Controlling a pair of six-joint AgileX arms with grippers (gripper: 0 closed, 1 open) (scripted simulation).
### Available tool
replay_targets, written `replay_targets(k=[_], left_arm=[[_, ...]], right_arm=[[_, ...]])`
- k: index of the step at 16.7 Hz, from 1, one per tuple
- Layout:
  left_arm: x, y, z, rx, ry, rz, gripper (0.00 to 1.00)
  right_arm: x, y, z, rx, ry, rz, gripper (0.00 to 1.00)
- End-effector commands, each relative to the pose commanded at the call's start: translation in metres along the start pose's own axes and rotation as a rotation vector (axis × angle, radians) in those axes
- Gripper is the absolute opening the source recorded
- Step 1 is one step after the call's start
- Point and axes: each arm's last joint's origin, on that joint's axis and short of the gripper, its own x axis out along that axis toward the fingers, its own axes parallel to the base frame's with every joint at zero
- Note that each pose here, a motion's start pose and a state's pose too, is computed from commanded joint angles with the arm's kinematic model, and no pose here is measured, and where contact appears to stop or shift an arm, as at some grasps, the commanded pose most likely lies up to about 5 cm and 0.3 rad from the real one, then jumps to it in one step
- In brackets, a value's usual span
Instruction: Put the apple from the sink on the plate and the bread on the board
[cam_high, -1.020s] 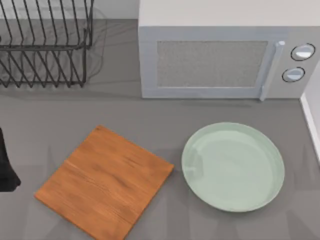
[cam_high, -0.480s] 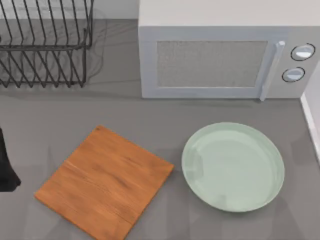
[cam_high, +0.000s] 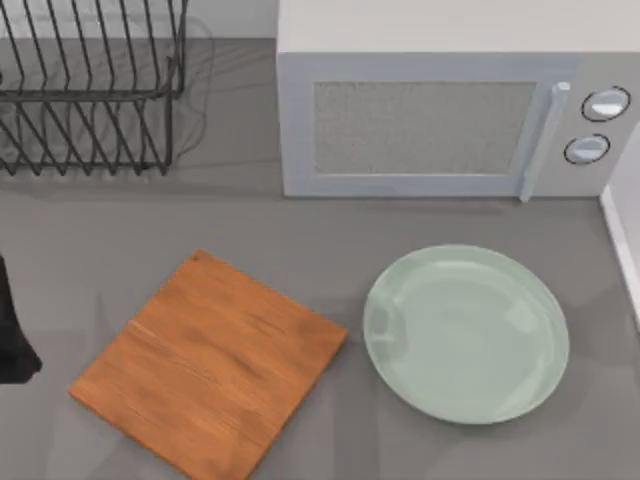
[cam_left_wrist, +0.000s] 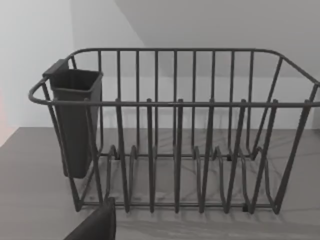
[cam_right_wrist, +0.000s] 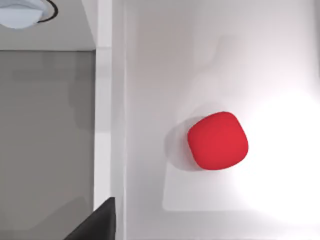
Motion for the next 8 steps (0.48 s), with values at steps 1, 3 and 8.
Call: replay_targets(k=[1, 3, 8], left_arm=[[0.000, 0.000, 0.000, 0.000, 0.000, 0.000, 1.00], [0.000, 0.000, 0.000, 0.000, 0.000, 0.000, 1.00], [0.000, 0.000, 0.000, 0.000, 0.000, 0.000, 1.00]], right_arm=[[0.018, -0.004, 0.013, -0.001, 0.076, 0.006, 1.00], [0.056, -0.012, 0.033, -0.001, 0.217, 0.019, 1.00], [0.137, -0.028, 0.052, 0.002, 0.473, 0.055, 1.00]])
